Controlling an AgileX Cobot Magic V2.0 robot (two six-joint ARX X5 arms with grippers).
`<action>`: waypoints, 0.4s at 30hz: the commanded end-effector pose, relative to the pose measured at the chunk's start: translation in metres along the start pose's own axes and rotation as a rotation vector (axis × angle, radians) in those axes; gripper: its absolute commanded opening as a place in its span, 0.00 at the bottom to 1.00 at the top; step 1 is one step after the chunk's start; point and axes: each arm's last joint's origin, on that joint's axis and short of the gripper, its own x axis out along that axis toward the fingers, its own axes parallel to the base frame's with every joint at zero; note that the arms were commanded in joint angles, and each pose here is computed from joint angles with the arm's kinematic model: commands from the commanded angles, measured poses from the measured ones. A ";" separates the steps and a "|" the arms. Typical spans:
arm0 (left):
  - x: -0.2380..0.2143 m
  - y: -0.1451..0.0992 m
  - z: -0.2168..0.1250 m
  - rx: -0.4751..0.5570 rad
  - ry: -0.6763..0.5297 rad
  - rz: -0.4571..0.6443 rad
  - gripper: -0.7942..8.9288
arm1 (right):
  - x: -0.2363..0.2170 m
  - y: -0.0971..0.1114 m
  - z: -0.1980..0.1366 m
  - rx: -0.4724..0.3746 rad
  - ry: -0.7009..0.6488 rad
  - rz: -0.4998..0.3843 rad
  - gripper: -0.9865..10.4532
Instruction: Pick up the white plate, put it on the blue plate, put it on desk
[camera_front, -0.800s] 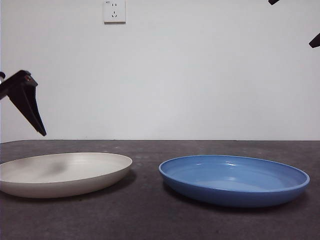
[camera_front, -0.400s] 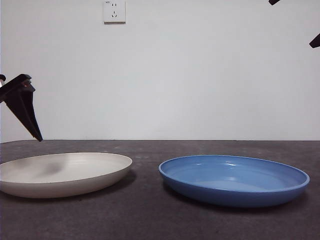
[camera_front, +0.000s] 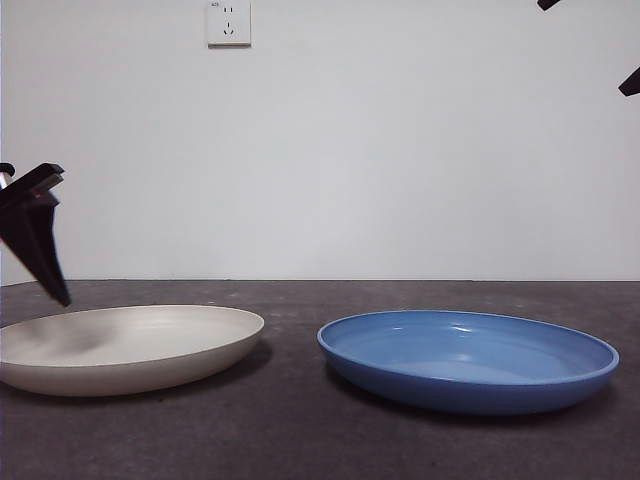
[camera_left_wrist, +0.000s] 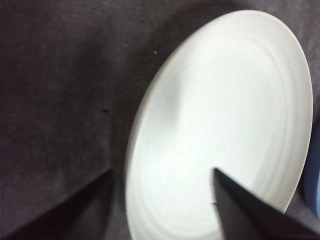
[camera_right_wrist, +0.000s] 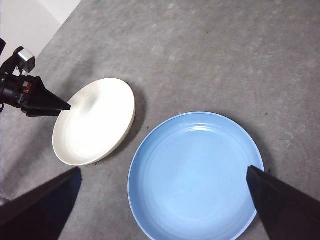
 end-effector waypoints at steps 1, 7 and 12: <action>0.001 0.001 0.005 0.026 -0.004 0.030 0.30 | -0.002 0.003 0.006 -0.024 -0.017 0.009 0.61; 0.002 0.001 0.005 0.028 -0.003 0.076 0.30 | -0.002 0.003 0.005 -0.024 -0.016 0.009 0.61; 0.009 0.002 0.006 0.031 0.010 0.075 0.28 | -0.002 0.003 0.005 -0.024 -0.017 0.009 0.61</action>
